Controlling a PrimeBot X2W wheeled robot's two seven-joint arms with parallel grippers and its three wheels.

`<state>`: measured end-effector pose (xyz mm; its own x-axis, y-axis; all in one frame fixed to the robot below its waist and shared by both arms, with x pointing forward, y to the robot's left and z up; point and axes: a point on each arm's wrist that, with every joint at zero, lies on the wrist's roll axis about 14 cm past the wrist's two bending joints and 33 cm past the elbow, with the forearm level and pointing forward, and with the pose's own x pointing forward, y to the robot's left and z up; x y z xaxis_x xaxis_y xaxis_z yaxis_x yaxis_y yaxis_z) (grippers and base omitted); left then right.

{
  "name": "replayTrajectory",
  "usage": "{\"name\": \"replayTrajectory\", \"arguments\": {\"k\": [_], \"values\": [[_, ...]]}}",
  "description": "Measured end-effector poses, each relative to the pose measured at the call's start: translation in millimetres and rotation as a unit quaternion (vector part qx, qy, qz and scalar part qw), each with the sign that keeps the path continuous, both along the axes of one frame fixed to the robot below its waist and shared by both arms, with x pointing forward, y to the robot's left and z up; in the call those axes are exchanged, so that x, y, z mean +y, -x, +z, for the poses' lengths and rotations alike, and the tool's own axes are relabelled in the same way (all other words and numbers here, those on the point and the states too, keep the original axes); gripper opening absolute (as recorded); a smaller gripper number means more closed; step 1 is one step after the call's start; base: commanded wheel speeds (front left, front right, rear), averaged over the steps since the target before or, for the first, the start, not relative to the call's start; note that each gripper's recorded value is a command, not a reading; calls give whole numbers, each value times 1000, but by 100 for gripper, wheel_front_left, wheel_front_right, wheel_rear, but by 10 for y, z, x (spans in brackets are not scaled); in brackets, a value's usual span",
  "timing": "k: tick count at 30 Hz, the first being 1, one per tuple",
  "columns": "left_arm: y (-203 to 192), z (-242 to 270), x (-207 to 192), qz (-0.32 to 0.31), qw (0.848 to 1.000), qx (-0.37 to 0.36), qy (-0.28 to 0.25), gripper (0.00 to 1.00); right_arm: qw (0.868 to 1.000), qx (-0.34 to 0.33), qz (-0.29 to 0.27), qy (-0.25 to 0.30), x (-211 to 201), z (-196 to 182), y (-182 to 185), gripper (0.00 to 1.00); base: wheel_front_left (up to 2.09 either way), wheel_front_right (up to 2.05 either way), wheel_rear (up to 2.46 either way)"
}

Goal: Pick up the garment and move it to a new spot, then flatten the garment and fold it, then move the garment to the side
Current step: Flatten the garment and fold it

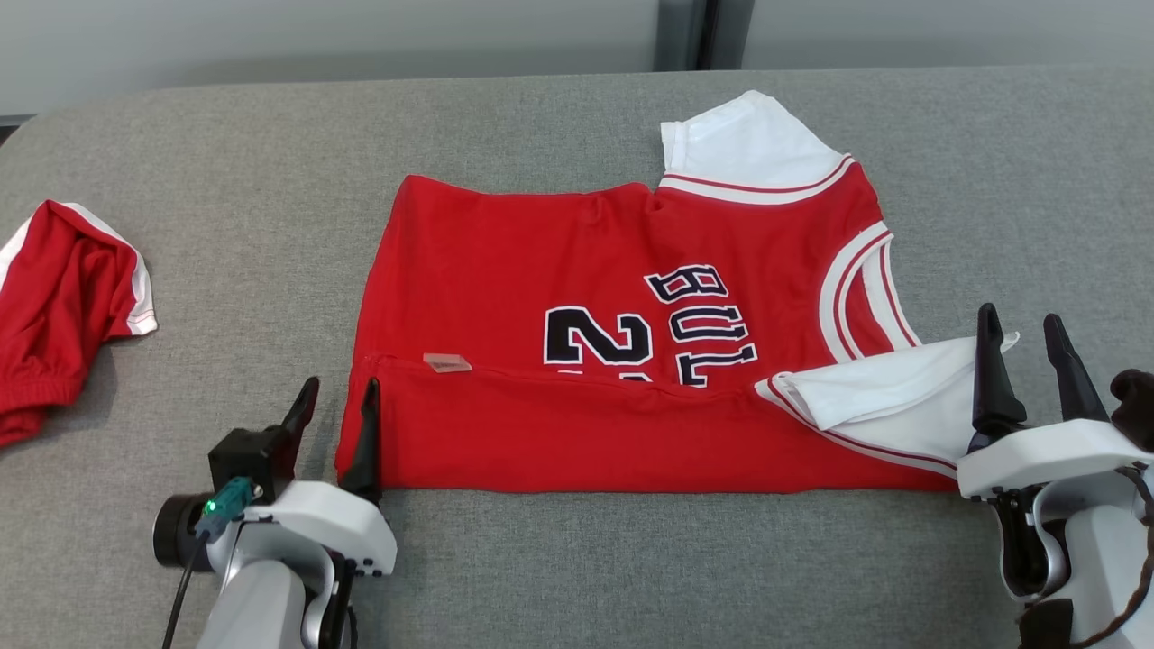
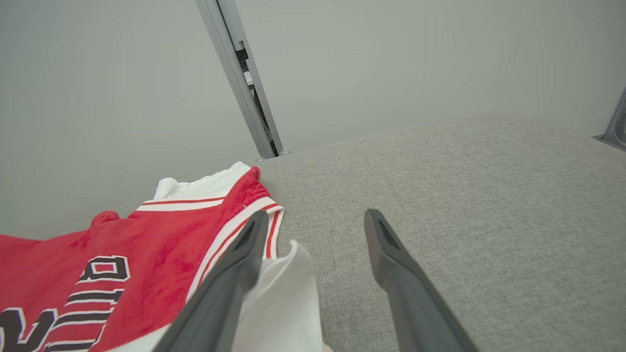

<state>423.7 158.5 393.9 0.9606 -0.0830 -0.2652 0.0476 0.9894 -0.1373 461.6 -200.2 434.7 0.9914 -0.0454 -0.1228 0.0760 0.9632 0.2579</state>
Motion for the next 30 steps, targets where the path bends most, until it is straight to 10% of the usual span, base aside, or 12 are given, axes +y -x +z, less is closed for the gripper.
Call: {"name": "replayTrajectory", "arguments": {"k": [30], "values": [[467,-99,25,32,999,22,19,100,996,83,5,-18,-13,-508,894,100,0,0,0]]}}
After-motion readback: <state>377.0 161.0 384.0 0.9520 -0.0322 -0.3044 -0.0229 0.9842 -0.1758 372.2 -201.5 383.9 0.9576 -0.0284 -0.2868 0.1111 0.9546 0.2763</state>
